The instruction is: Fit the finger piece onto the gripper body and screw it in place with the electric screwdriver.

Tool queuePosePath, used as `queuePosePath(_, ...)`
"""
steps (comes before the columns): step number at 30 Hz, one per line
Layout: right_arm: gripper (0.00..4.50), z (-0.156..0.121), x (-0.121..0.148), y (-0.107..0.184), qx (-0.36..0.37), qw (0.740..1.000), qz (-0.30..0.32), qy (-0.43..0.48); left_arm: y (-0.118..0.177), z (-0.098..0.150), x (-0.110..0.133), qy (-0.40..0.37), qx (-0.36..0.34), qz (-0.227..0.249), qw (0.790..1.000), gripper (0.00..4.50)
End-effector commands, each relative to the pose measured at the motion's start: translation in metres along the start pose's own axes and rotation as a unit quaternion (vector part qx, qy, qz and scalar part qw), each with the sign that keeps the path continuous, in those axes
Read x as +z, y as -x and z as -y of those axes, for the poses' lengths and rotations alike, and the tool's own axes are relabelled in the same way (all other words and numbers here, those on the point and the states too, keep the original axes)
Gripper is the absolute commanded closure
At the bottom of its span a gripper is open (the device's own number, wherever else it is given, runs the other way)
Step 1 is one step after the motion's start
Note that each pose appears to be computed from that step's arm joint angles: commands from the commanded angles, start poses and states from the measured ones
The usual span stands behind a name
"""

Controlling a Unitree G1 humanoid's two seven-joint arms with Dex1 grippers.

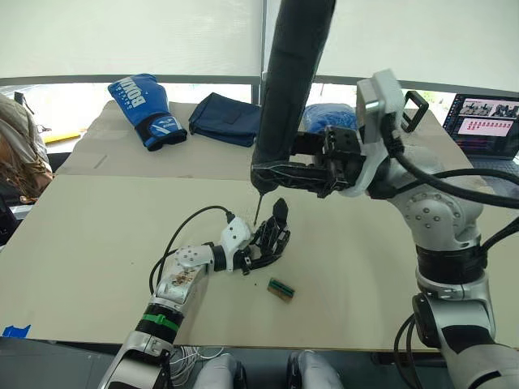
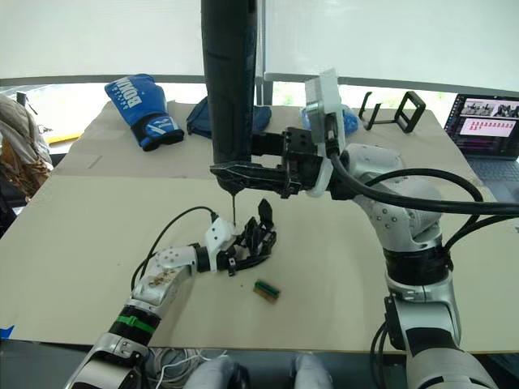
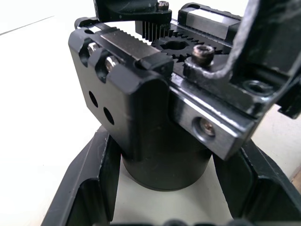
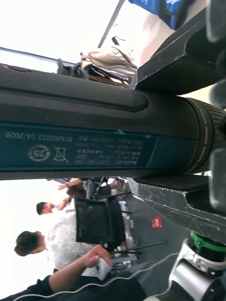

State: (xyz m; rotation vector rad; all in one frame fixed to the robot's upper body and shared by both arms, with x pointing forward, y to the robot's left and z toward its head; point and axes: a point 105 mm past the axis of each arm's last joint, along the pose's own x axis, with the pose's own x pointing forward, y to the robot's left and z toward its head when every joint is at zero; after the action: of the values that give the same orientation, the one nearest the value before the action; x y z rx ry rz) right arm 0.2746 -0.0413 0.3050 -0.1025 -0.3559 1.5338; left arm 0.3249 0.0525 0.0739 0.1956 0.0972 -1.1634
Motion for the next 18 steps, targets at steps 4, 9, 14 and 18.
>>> queuePosePath(4, 2.57, 0.0, 0.01, -0.006, 0.013, 0.999, -0.003, 0.046, -0.004, 0.012, -0.009, 0.018, -0.021, -0.013, 1.0, 2.19)
queuePosePath(9, 2.57, -0.001, 0.003, -0.008, 0.02, 0.999, -0.015, 0.045, -0.003, 0.013, -0.012, 0.025, -0.021, -0.018, 0.999, 2.19)
queuePosePath(14, 2.57, -0.001, -0.002, -0.01, 0.022, 0.998, -0.024, 0.045, -0.002, 0.014, -0.013, 0.027, -0.022, -0.021, 0.999, 2.19)
queuePosePath(18, 2.57, -0.003, -0.006, -0.012, 0.025, 0.998, -0.031, 0.046, -0.002, 0.014, -0.014, 0.029, -0.024, -0.024, 0.999, 2.19)
